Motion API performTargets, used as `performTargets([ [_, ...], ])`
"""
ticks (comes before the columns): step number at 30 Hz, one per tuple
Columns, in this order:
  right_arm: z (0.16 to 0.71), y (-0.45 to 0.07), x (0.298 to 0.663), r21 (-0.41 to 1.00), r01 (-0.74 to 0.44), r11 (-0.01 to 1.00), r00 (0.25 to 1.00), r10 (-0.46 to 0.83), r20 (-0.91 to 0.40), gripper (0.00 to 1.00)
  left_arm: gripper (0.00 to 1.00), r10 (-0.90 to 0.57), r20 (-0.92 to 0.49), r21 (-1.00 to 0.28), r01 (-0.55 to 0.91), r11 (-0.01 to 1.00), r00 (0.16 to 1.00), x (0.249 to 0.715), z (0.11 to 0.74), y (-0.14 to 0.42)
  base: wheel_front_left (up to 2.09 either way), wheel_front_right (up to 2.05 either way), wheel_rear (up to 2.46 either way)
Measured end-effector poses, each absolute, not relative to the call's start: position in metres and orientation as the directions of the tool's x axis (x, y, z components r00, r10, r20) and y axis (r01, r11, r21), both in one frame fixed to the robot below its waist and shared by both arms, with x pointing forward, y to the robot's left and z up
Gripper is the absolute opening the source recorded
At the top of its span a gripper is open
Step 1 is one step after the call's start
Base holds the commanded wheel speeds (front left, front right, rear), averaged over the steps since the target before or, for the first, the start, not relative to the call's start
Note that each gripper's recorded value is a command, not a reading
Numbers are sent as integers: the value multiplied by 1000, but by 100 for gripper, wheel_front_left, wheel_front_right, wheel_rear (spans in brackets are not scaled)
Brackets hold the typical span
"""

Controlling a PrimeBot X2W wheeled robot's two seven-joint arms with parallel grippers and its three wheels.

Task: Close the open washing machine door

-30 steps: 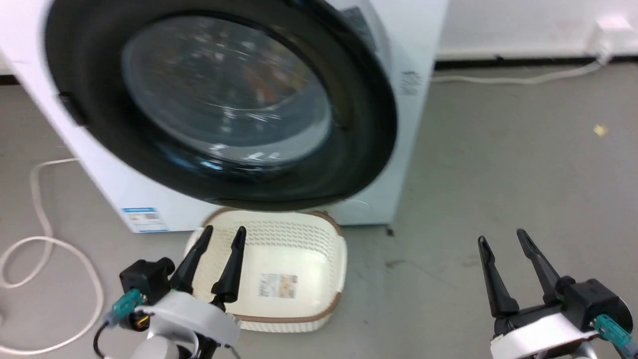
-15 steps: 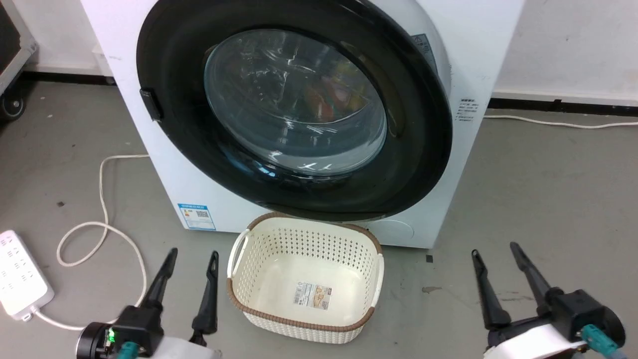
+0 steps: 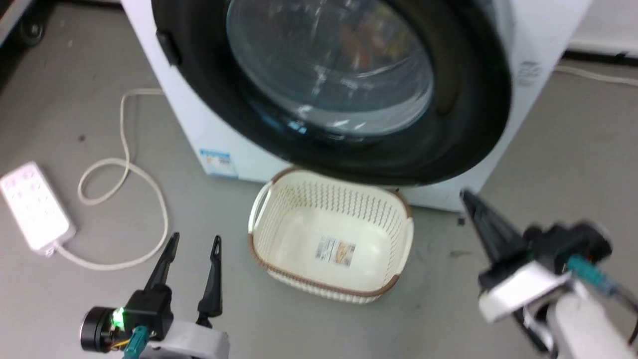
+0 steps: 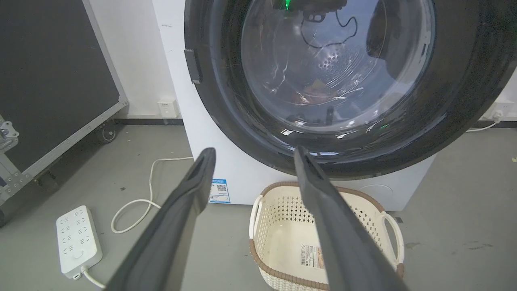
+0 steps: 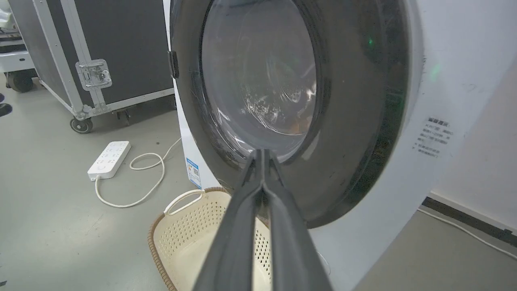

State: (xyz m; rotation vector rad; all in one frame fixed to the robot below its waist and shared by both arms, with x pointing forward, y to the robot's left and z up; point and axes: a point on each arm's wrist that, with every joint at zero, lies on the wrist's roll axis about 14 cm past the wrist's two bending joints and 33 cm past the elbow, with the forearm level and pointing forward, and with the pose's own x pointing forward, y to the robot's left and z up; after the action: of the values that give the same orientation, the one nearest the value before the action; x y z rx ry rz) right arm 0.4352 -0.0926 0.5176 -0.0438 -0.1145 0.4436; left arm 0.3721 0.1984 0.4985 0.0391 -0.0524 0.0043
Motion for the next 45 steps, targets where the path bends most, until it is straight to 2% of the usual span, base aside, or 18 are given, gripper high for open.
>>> performTargets([
  [7,506,-87,502,-118,-483,868,870,491,50,0,100,36,9,50,-36,998,999,381,484,208,0,0,0],
  [14,491,-100,562,-100,-456,885,889,458,-4,0,100,46,-30,55,-45,997,998,387,471,211,0,0,0],
  [23,489,-113,613,-89,-410,908,912,410,-28,0,100,44,-52,54,-41,998,998,397,461,207,0,0,0],
  [29,485,-120,627,-75,-379,922,925,376,-54,0,100,42,-52,56,-39,998,998,401,461,207,0,0,0],
  [39,496,-127,622,-50,-347,937,937,344,-55,0,100,32,-22,47,-31,998,999,399,471,203,0,0,0],
  [40,503,-127,620,-49,-345,937,938,344,-40,42,100,31,-14,46,-30,998,999,399,474,202,0,0,0],
  [41,509,-127,617,-50,-347,937,938,346,-25,100,100,30,-5,45,-30,999,1000,398,478,202,0,0,0],
  [45,527,-131,594,-42,-341,939,940,342,22,100,100,26,36,40,-28,999,999,394,492,201,0,0,0],
])
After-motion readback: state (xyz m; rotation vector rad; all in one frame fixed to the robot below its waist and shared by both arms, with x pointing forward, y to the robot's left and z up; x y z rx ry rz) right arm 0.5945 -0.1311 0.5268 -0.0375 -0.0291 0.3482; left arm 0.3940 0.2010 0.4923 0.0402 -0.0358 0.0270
